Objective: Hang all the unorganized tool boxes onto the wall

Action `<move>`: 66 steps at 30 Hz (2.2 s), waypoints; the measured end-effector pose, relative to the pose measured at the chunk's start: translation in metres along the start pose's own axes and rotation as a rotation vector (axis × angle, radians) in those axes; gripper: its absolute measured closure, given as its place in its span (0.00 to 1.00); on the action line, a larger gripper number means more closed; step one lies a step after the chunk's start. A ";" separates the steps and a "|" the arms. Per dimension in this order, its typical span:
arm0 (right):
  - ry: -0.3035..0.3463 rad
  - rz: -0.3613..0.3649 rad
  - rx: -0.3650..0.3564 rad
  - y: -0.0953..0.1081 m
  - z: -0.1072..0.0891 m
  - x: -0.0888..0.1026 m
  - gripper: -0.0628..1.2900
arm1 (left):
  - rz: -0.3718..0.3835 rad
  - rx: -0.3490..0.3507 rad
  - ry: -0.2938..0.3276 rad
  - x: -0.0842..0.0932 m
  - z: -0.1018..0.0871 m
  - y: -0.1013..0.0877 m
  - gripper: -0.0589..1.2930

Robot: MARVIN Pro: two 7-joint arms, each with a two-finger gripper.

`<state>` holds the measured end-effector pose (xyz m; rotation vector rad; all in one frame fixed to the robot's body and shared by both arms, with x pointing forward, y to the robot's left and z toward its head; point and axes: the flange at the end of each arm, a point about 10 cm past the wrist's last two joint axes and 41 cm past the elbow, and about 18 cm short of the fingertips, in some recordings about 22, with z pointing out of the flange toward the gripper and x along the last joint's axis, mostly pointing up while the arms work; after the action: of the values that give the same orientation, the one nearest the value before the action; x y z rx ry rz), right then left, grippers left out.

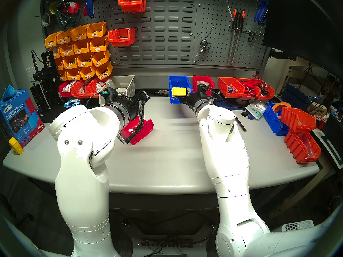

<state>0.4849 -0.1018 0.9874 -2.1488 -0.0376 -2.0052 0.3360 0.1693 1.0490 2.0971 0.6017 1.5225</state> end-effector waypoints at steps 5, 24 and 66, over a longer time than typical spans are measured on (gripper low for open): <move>0.018 0.012 -0.016 -0.003 0.006 0.007 0.98 | 0.000 0.000 0.000 0.000 0.000 0.000 0.04; 0.047 0.050 -0.083 0.010 0.033 0.028 0.98 | 0.000 0.000 0.000 0.000 0.000 0.000 0.04; -0.032 -0.038 -0.011 0.008 0.047 0.022 0.98 | 0.000 0.000 0.000 0.000 0.000 0.000 0.04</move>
<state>0.5343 -0.1050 1.0056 -2.2040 -0.0733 -1.9958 0.3359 0.1694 1.0491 2.0970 0.6018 1.5227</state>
